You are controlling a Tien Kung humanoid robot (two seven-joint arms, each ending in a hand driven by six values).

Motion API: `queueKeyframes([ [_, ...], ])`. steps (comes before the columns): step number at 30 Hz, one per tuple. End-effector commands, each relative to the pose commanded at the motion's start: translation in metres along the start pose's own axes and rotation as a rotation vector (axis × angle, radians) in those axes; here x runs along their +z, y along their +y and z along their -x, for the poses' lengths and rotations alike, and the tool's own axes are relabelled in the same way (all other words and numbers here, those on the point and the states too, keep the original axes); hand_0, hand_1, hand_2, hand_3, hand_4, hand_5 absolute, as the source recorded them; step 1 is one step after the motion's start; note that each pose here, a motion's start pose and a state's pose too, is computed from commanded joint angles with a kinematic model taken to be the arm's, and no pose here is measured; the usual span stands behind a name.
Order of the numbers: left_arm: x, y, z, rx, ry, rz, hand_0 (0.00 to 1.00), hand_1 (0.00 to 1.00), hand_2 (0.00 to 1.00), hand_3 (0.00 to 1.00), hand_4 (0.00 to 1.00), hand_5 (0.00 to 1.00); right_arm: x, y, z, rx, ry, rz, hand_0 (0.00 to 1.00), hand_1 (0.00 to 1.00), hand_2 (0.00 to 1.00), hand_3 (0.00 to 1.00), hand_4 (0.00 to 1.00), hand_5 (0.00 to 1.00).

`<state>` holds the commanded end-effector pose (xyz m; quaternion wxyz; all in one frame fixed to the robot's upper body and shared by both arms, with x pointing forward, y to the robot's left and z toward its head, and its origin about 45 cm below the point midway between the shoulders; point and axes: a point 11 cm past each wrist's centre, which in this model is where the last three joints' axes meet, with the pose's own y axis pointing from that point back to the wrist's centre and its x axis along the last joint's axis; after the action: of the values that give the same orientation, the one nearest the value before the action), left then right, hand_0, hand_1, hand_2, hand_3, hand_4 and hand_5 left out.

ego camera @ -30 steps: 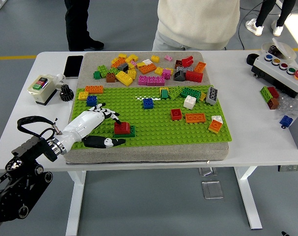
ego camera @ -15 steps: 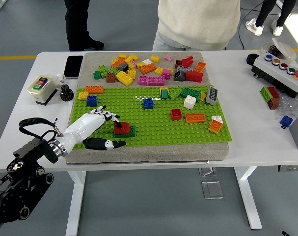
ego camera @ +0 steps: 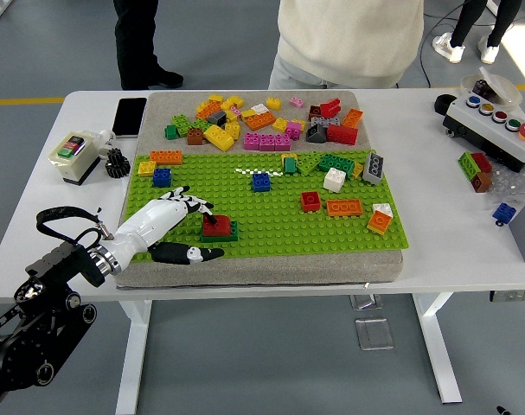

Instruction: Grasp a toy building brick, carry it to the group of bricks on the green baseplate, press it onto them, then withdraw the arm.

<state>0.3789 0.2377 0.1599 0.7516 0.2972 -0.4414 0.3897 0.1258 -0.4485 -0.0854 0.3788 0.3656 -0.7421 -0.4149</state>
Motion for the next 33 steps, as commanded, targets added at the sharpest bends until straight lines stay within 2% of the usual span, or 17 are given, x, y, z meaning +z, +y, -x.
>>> queueKeyframes([
  [14,-0.0065,0.0034,0.0010,-0.005,0.004,-0.017,0.998,0.878,0.837,0.631,0.998,0.791,0.0005,0.0000,0.0003,0.001,0.002,0.000,0.758,0.679,0.728,0.664,0.926,0.503],
  [33,-0.0008,0.0001,0.0021,-0.008,0.008,-0.003,0.998,0.875,0.835,0.628,0.998,0.778,0.0009,0.0000,0.0002,0.001,0.003,0.002,0.759,0.679,0.728,0.664,0.927,0.503],
])
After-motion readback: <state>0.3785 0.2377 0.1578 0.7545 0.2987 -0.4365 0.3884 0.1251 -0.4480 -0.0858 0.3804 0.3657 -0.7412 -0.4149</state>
